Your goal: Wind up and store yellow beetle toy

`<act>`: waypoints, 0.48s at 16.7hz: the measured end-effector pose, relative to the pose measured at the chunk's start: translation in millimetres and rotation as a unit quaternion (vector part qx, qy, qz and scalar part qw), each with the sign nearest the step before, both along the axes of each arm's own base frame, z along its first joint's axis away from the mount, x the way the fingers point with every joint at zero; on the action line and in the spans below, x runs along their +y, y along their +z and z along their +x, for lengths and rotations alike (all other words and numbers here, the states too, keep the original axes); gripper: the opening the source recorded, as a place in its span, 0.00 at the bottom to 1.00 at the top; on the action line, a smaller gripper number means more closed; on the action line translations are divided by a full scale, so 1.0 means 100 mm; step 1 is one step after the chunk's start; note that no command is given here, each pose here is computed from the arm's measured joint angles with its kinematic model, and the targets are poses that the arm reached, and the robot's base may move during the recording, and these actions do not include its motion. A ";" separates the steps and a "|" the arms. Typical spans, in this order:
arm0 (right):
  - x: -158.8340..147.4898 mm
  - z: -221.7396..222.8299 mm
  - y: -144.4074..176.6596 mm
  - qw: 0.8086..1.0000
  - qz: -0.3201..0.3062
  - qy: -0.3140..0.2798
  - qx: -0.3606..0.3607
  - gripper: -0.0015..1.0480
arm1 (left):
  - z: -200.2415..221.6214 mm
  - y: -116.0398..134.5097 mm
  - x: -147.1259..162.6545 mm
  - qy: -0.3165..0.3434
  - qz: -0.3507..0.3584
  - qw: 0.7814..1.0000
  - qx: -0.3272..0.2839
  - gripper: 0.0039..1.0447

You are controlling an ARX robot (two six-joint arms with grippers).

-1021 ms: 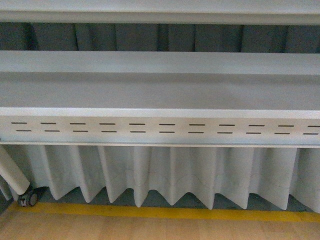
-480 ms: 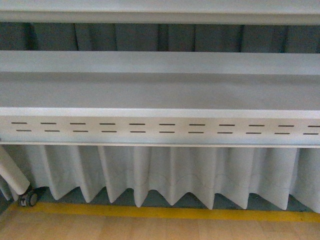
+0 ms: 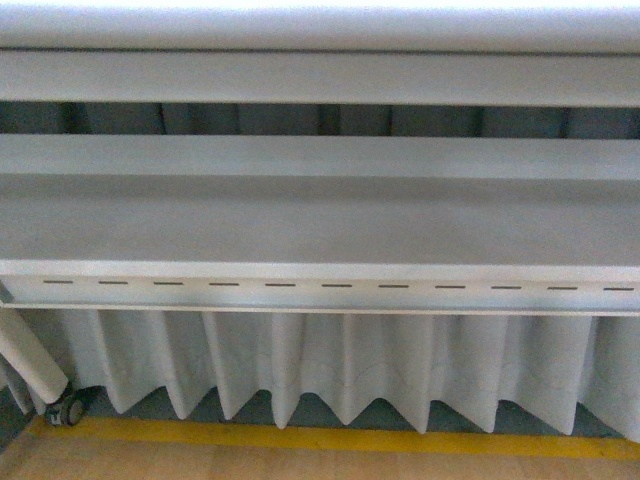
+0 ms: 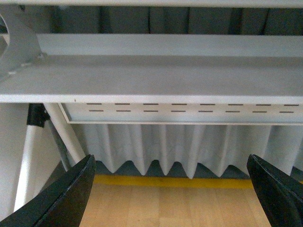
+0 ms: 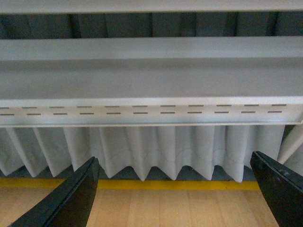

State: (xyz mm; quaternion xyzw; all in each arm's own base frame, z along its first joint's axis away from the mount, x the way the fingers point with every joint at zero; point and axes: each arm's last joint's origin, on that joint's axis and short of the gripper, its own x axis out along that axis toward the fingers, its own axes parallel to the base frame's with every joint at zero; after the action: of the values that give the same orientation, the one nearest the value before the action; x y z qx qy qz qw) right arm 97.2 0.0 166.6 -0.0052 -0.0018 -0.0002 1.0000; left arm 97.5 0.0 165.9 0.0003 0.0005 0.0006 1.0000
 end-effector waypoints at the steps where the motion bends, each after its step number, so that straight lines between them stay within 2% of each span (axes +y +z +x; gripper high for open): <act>1: 0.00 0.00 0.00 1.000 0.000 0.000 0.000 0.94 | 0.00 0.00 0.00 -0.001 0.000 1.000 -0.001 0.94; 8: 0.00 0.00 0.00 1.000 0.000 0.000 0.001 0.94 | 0.00 0.00 0.00 -0.001 0.000 1.000 -0.001 0.94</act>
State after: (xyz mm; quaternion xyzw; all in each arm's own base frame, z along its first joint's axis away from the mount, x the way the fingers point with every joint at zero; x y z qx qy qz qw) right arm 97.3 0.0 166.5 -0.0052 -0.0012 -0.0004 1.0000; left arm 97.5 0.0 166.1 0.0001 -0.0007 -0.0002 1.0000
